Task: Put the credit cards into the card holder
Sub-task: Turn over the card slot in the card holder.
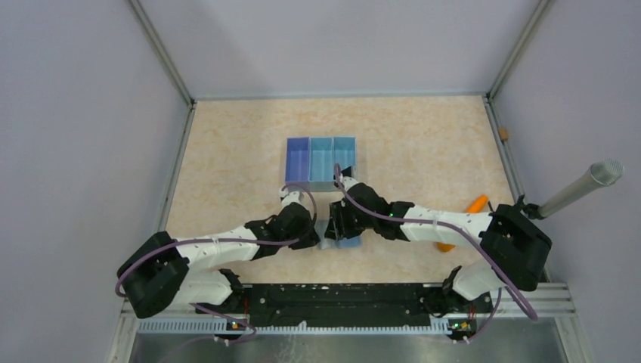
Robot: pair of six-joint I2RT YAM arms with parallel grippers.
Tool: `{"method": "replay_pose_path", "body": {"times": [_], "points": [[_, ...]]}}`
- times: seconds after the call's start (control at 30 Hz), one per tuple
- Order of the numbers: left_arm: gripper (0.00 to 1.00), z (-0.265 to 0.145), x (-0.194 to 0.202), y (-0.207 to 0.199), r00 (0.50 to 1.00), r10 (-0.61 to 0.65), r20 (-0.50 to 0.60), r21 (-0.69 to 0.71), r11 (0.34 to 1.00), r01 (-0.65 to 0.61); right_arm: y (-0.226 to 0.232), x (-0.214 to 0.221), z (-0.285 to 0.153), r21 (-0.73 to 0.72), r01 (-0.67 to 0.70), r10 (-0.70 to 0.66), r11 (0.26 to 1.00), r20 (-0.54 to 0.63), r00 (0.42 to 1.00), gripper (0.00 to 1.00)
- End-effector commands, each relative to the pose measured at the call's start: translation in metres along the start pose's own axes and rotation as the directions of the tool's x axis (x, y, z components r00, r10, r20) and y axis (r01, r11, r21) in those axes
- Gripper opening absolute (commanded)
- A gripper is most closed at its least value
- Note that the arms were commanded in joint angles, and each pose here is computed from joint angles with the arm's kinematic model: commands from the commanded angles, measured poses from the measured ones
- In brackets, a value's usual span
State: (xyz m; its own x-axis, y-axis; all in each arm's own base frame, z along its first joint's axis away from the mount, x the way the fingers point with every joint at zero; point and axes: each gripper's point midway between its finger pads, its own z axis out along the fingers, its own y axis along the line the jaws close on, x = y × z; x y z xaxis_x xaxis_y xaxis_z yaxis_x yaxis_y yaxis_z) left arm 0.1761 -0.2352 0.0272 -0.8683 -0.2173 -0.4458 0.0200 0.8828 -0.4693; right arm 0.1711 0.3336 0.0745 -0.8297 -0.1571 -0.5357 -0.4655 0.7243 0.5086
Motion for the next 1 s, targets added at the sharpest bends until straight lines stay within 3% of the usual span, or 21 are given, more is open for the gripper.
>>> {"method": "replay_pose_path", "body": {"times": [0.0,0.33,0.53,0.7,0.97], "points": [[0.37,-0.001,-0.001,0.0,1.0,-0.015,0.008,0.019,1.0,0.015,0.018,-0.023,-0.008,-0.009,0.043,-0.042,0.999,0.062,0.997,0.43],[0.4,-0.008,-0.004,0.006,0.998,-0.038,0.041,0.026,0.999,0.037,0.015,-0.017,0.008,-0.002,0.037,-0.037,0.999,0.031,0.999,0.42],[0.57,-0.02,-0.005,0.021,0.998,-0.028,0.053,-0.018,0.999,0.029,0.014,-0.037,-0.007,0.058,0.038,-0.043,0.998,0.089,0.995,0.45],[0.82,-0.043,-0.026,0.023,0.995,-0.011,0.099,-0.021,1.0,0.014,0.005,-0.083,-0.032,0.175,0.108,-0.137,0.979,0.161,0.977,0.55],[0.95,-0.079,-0.076,0.016,0.984,-0.011,0.175,0.023,1.0,0.007,-0.052,-0.164,-0.068,0.393,0.011,-0.125,0.919,0.266,0.956,0.61]]}}
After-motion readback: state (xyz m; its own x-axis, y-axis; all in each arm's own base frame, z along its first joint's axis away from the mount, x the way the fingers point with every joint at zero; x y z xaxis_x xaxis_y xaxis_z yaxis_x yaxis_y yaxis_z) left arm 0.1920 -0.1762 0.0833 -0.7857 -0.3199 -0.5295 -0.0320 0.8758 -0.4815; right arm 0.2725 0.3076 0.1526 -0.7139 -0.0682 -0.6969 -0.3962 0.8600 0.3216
